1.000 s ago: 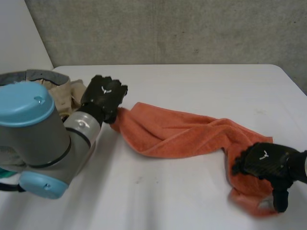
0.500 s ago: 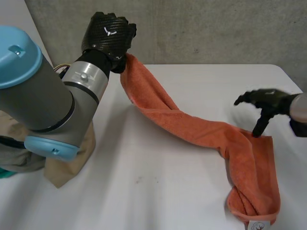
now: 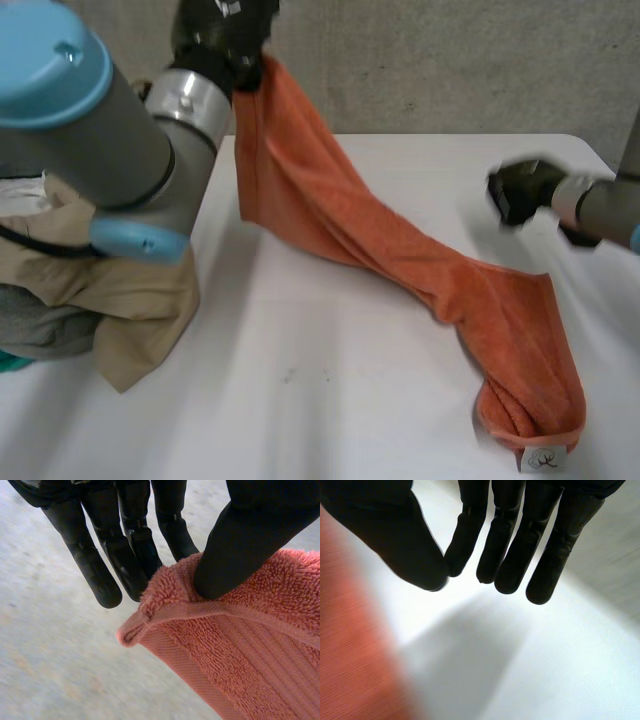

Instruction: Fold the laundry.

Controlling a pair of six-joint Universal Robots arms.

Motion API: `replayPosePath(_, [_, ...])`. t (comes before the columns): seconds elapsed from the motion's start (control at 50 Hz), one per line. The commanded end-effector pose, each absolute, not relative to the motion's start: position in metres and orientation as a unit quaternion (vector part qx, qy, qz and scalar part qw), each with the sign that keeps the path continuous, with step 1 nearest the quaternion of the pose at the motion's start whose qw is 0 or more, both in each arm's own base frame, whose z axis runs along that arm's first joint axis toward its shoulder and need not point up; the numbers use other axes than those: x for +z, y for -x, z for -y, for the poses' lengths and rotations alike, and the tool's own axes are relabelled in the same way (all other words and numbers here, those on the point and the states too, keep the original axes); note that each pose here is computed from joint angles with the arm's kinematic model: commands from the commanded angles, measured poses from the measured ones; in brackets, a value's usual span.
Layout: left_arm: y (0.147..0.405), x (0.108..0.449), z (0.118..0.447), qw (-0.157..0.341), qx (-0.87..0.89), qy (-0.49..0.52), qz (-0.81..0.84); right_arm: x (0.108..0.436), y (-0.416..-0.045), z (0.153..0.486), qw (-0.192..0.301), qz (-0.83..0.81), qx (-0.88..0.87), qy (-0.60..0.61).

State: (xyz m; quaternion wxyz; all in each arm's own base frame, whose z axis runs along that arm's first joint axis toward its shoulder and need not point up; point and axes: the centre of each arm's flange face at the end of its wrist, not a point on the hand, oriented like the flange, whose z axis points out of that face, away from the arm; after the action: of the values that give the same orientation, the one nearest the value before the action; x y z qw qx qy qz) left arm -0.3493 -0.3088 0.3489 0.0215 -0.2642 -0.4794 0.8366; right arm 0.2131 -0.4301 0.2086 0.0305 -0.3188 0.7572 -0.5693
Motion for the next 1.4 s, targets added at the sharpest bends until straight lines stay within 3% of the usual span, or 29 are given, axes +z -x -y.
replayPosePath(0.02, [0.348, 0.42, 0.336, 0.004, 0.909, 0.166, 0.382, 0.35, -0.203, 0.441, -0.017, -0.584, -0.788, 0.194])
replayPosePath(0.08, [0.35, 0.425, 0.332, 0.009, 0.912, 0.166, 0.376, 0.358, -0.204, 0.431, 0.0, -0.577, -0.791, 0.205])
replayPosePath(0.16, [0.357, 0.408, 0.323, 0.02, 0.899, 0.185, 0.397, 0.329, -0.212, 0.423, 0.035, -0.612, -0.752, 0.24])
replayPosePath(0.26, [0.359, 0.397, 0.293, 0.042, 0.886, 0.223, 0.403, 0.25, -0.219, 0.418, 0.077, -0.705, -0.646, 0.283])
replayPosePath(0.4, [0.354, 0.398, 0.282, 0.049, 0.888, 0.233, 0.393, 0.187, -0.237, 0.411, 0.137, -0.747, -0.558, 0.335])
replayPosePath(0.64, [0.338, 0.442, 0.245, 0.059, 0.907, 0.217, 0.357, 0.143, -0.315, 0.386, 0.273, -0.719, -0.516, 0.377])
replayPosePath(0.76, [0.332, 0.448, 0.236, 0.06, 0.908, 0.215, 0.354, 0.123, -0.347, 0.37, 0.296, -0.713, -0.501, 0.391])
replayPosePath(0.84, [0.331, 0.439, 0.239, 0.054, 0.902, 0.223, 0.365, 0.137, -0.345, 0.387, 0.249, -0.714, -0.544, 0.363])
replayPosePath(0.86, [0.332, 0.433, 0.242, 0.053, 0.898, 0.227, 0.373, 0.149, -0.337, 0.397, 0.202, -0.721, -0.57, 0.338])
replayPosePath(0.94, [0.332, 0.413, 0.249, 0.045, 0.882, 0.243, 0.402, 0.203, -0.3, 0.416, 0.107, -0.716, -0.626, 0.291])
replayPosePath(1.08, [0.318, 0.349, 0.289, -0.016, 0.822, 0.288, 0.492, 0.247, -0.234, 0.394, 0.034, -0.703, -0.611, 0.361])
replayPosePath(1.18, [0.321, 0.292, 0.301, -0.04, 0.759, 0.339, 0.554, 0.242, -0.223, 0.37, -0.003, -0.715, -0.579, 0.393])
replayPosePath(1.3, [0.332, 0.212, 0.317, -0.065, 0.674, 0.414, 0.608, 0.228, -0.224, 0.37, -0.022, -0.72, -0.563, 0.404])
replayPosePath(1.4, [0.353, 0.226, 0.357, -0.091, 0.733, 0.384, 0.554, 0.234, -0.231, 0.413, -0.046, -0.671, -0.638, 0.374])
